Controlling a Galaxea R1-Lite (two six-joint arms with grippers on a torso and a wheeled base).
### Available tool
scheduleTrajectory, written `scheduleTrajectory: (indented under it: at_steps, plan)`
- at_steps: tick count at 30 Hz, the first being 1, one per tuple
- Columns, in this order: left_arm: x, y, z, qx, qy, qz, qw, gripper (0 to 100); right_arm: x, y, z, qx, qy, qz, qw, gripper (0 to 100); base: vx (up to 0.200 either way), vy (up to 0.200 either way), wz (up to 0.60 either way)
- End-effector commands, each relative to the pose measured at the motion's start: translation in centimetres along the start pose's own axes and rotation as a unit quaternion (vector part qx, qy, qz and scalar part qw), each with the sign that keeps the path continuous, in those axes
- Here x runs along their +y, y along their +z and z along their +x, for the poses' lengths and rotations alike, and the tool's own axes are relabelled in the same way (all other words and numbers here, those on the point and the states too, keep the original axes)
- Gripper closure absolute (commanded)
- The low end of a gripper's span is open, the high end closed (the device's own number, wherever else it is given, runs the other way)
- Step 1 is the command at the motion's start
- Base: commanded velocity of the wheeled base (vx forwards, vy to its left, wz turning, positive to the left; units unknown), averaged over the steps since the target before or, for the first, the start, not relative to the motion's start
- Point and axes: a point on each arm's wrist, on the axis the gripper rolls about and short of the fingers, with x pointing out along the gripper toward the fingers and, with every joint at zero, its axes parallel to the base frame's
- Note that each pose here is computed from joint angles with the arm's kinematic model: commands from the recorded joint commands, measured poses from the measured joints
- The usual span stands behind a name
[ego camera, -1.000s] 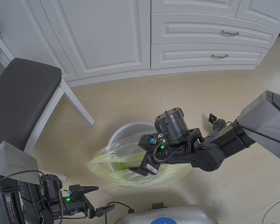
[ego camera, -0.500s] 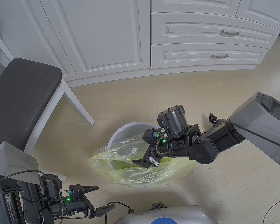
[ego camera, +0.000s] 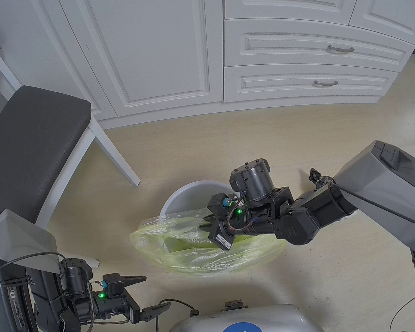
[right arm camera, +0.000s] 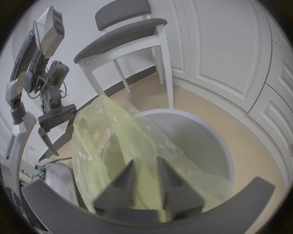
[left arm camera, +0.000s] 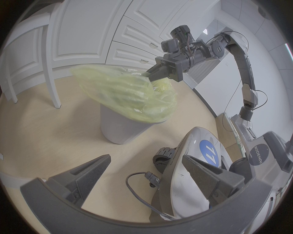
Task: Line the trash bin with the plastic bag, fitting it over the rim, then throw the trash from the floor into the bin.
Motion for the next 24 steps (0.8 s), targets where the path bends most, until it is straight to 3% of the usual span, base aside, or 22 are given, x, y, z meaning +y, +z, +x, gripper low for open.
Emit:
scheduleTrajectory:
  at_steps: [1, 6, 9, 13, 17, 21, 24]
  plan:
    - [0.0, 0.0, 0.0, 0.0, 0.0, 0.0, 1.0, 0, -0.6, 1.2, -0.6, -0.017, -0.014, 0.002, 0.9998, 100, 0.0, 0.0, 0.0]
    - [0.0, 0.0, 0.1, 0.0, 0.0, 0.0, 1.0, 0, -1.5, 2.2, -0.8, -0.031, -0.032, 0.001, 0.999, 100, 0.0, 0.0, 0.0]
    - [0.1, 0.1, 0.1, -0.002, 0.0, 0.001, 1.0, 0, -3.0, 3.5, -0.7, -0.038, -0.102, 0.003, 0.9941, 100, 0.0, 0.0, 0.0]
    - [0.2, 0.1, 0.2, -0.004, 0.002, 0.002, 1.0, 0, -4.3, 4.1, 0.1, -0.035, -0.167, 0.009, 0.9853, 100, 0.0, 0.0, 0.0]
    - [0.2, 0.2, 0.2, -0.005, 0.002, 0.004, 1.0, 0, -4.8, 4.6, 0.8, -0.044, -0.201, 0.022, 0.9783, 100, 0.0, 0.0, 0.0]
    - [0.0, 0.2, 0.1, -0.004, -0.001, 0.004, 1.0, 0, -5.3, 4.8, 2.0, -0.083, -0.248, 0.068, 0.9626, 100, 0.0, 0.0, 0.0]
    - [-0.3, 0.3, 0.3, -0.004, -0.006, 0.007, 0.9999, 0, -5.3, 4.3, 2.9, -0.111, -0.259, 0.08, 0.9561, 100, 0.0, 0.0, 0.0]
